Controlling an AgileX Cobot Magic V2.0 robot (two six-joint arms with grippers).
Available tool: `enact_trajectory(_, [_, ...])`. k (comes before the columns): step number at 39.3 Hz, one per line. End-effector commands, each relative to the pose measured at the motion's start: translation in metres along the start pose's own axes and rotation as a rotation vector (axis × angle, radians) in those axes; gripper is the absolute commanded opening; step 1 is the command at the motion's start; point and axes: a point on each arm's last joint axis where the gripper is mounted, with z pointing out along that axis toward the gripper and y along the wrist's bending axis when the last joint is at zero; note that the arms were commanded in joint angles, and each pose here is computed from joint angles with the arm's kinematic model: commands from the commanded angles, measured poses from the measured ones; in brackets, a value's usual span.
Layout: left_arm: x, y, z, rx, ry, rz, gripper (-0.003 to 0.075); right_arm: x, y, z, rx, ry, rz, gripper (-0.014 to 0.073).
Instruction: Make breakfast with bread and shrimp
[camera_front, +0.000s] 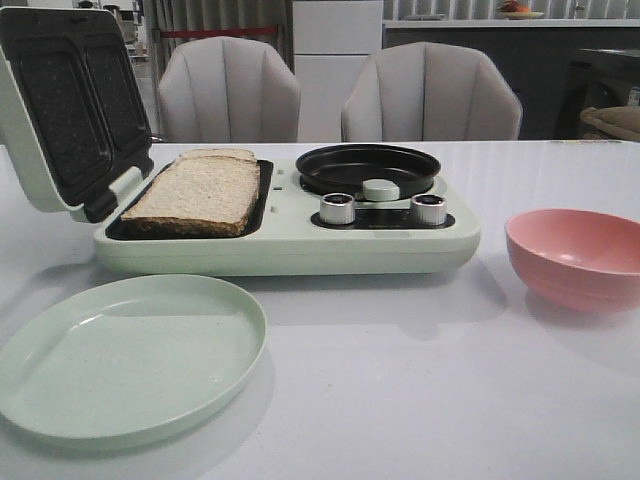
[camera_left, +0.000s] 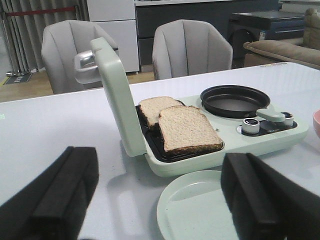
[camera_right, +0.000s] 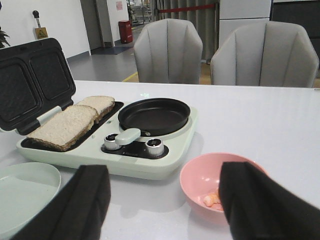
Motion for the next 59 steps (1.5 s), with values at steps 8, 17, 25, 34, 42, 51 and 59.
enact_trajectory(8, [-0.015,-0.001,-0.003,0.017,-0.100,-0.027,0.0566,-0.010,0.000,0.001,0.000,-0.091,-0.029,0.0561])
enact_trajectory(17, [-0.046,-0.002,-0.006,0.036,-0.124,-0.068,0.0565,-0.010,0.001,0.001,0.000,-0.094,-0.029,0.0561])
enact_trajectory(25, [-0.077,-0.003,0.026,0.039,-0.014,-0.137,0.0566,-0.010,0.000,0.001,0.000,-0.093,-0.029,0.0561])
enact_trajectory(34, [-0.111,-0.005,0.086,0.040,0.119,-0.185,0.0565,-0.010,0.000,0.001,0.000,-0.093,-0.029,0.0561])
enact_trajectory(42, [-0.131,-0.005,0.146,0.021,0.169,-0.276,0.0565,-0.010,0.000,0.001,0.000,-0.093,-0.029,0.0561])
enact_trajectory(51, [-0.152,0.019,0.190,-0.070,0.151,-0.426,0.0565,-0.010,0.000,0.001,0.000,-0.093,-0.029,0.0561])
enact_trajectory(59, [-0.157,0.062,0.215,-0.212,0.157,-0.520,0.0565,-0.010,0.000,0.001,0.000,-0.093,-0.029,0.0561])
